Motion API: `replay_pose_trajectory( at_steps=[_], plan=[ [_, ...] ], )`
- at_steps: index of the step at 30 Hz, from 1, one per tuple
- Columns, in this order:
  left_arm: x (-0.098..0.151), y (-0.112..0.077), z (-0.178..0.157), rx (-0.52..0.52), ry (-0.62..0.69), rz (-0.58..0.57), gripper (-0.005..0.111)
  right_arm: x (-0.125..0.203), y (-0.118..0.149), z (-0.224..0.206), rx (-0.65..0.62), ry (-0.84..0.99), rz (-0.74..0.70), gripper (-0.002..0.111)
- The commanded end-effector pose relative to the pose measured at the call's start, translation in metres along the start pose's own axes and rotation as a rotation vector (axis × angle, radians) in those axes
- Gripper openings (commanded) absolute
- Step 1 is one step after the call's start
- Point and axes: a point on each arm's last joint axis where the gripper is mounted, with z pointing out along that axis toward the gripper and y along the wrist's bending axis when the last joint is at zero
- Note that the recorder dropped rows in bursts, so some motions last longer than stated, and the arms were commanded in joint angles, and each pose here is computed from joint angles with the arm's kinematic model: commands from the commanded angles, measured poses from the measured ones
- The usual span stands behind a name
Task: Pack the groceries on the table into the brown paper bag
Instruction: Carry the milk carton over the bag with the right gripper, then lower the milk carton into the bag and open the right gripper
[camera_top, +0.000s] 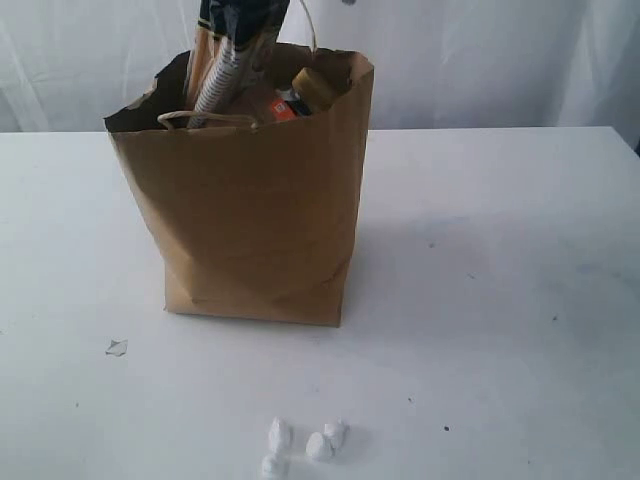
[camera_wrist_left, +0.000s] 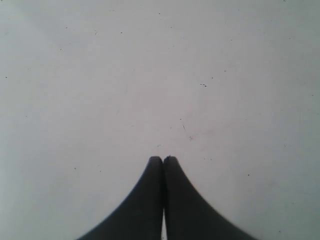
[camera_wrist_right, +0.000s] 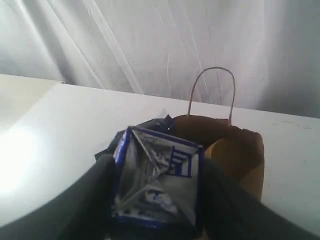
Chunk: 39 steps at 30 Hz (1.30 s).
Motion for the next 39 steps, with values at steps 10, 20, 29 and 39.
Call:
replay_pose_trajectory(
  at_steps=[10, 20, 29, 39],
  plan=[
    [0.001, -0.001, 0.0, 0.008, 0.002, -0.002, 0.0, 0.013, -0.028, 0.094, 0.078, 0.017, -0.064, 0.0],
    [0.001, -0.001, 0.0, 0.008, 0.002, -0.002, 0.0, 0.028, -0.044, 0.139, 0.113, 0.04, -0.083, 0.0],
    [0.001, -0.001, 0.0, 0.008, 0.002, -0.002, 0.0, 0.035, -0.046, 0.148, 0.104, 0.07, -0.048, 0.0],
    [0.001, -0.001, 0.0, 0.008, 0.002, -0.002, 0.0, 0.037, -0.034, 0.16, -0.024, 0.03, 0.073, 0.0]
  ],
)
